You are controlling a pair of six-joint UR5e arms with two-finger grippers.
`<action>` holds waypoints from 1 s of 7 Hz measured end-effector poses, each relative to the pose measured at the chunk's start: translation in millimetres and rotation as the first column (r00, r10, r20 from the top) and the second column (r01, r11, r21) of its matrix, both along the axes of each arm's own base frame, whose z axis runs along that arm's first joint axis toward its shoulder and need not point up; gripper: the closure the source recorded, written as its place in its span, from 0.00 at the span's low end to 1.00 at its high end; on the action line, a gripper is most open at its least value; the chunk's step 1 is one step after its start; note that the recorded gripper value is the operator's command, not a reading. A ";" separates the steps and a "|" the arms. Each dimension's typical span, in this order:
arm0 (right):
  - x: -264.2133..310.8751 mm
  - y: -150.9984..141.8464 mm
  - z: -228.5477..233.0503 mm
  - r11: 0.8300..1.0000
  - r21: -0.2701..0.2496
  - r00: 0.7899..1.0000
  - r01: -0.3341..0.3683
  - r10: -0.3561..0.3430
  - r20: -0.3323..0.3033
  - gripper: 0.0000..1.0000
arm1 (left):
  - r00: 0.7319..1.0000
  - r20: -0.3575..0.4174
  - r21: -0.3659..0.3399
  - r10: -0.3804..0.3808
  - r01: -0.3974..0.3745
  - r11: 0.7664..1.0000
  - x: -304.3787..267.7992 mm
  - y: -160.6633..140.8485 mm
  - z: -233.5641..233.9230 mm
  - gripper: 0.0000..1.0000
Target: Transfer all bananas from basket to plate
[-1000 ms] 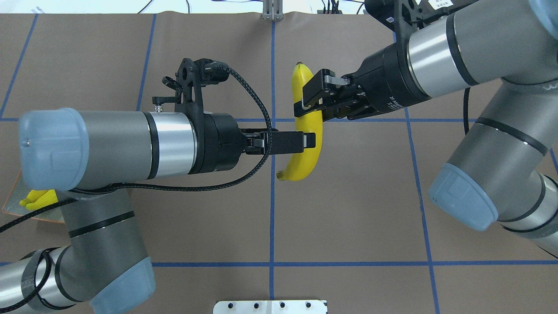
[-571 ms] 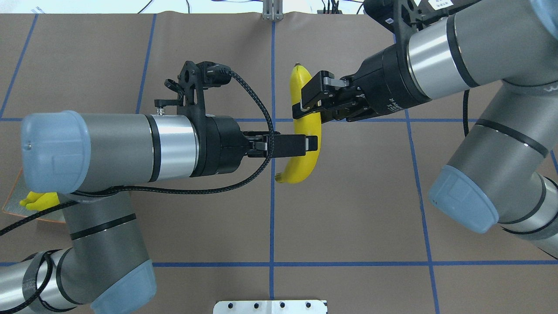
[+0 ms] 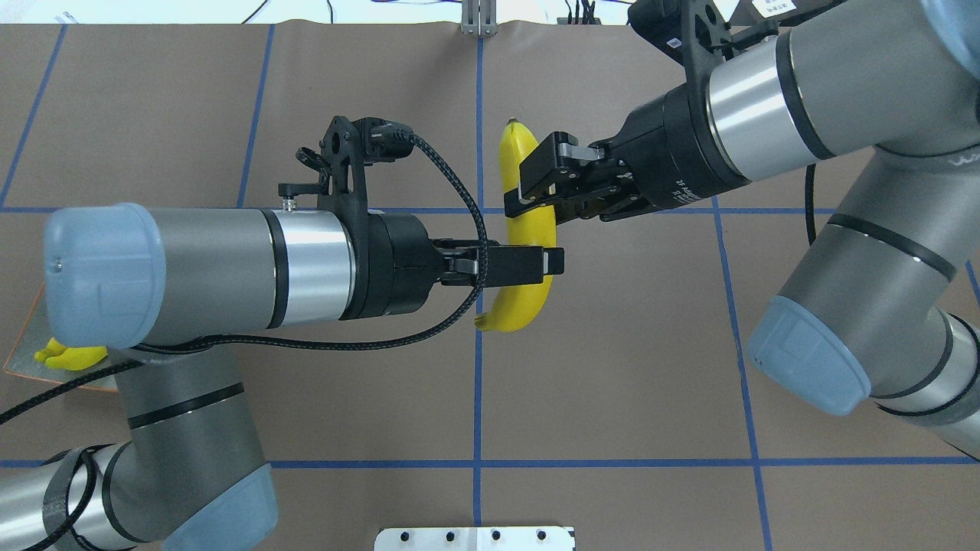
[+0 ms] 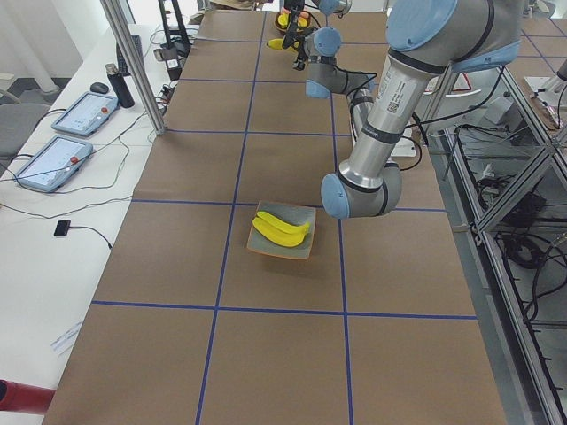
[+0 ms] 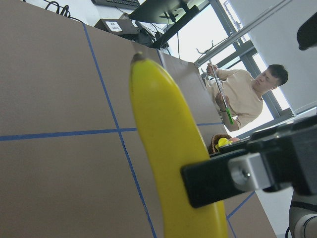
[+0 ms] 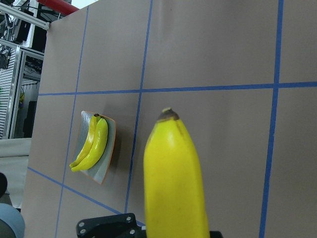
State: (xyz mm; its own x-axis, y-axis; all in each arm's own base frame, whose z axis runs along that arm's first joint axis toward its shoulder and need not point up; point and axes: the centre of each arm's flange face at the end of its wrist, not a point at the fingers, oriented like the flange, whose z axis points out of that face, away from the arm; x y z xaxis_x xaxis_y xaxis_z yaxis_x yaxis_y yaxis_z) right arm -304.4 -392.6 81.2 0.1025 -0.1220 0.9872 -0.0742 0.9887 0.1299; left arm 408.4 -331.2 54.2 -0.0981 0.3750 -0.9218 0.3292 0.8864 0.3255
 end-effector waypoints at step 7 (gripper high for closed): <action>3.6 0.2 -3.2 1.000 0.024 1.000 -0.006 0.006 0.009 0.00 | 1.000 -0.003 0.000 0.010 -0.010 1.000 2.2 4.1 -1.3 1.00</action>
State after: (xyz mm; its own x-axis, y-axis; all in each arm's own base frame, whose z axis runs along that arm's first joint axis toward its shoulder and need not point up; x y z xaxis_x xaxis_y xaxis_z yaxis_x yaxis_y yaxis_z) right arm -300.8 -392.4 78.0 0.0947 -0.1452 0.9849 -0.0815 0.9849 0.1530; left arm 410.6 -327.2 52.9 -0.1045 0.3741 -0.9215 0.3213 0.8896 0.3247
